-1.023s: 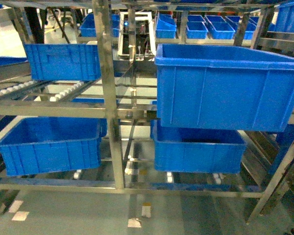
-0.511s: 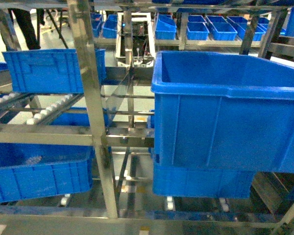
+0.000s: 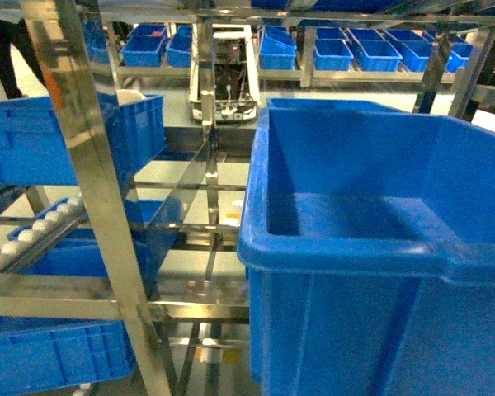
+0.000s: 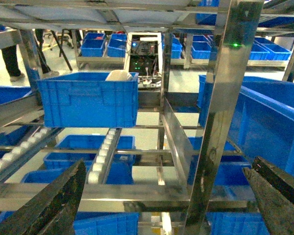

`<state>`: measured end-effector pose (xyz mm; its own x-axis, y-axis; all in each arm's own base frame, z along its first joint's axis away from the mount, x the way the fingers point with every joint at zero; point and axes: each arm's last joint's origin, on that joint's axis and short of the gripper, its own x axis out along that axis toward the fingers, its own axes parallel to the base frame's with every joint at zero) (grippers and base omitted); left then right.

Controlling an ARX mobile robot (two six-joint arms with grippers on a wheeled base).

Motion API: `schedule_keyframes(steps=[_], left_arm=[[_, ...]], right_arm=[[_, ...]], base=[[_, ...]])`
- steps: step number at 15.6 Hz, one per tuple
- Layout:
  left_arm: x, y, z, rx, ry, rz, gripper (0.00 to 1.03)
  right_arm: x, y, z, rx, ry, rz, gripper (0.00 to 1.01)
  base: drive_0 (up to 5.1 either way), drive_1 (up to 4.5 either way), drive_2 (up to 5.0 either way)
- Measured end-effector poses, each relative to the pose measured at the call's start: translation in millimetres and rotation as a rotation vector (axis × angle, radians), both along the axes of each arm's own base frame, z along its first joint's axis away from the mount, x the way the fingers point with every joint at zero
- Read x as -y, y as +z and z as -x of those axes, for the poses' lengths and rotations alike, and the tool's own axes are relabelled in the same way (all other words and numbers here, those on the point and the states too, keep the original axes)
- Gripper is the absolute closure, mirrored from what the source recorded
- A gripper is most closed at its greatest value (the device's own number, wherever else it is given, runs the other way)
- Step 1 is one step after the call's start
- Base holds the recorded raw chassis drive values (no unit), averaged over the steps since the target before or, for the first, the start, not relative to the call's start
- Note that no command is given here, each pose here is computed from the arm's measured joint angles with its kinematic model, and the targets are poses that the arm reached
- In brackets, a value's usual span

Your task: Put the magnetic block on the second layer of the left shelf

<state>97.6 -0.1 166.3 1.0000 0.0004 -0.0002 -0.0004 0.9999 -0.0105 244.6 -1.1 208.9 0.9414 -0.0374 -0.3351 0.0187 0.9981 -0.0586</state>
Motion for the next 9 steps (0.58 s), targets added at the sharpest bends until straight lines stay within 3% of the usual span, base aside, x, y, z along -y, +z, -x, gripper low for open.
schedule_keyframes(steps=[3, 9], left_arm=[[0.0, -0.4, 0.0, -0.004, 0.0, 0.0, 0.05], [0.0, -0.1, 0.0, -0.001, 0.0, 0.0, 0.05]], right_arm=[[0.0, -0.5, -0.2, -0.003, 0.0, 0.0, 0.68], [0.0, -0.8, -0.2, -0.005, 0.002, -0.001, 0.68]], base=[[0.2, 4.28, -3.9], [0.0, 0.0, 0.0]])
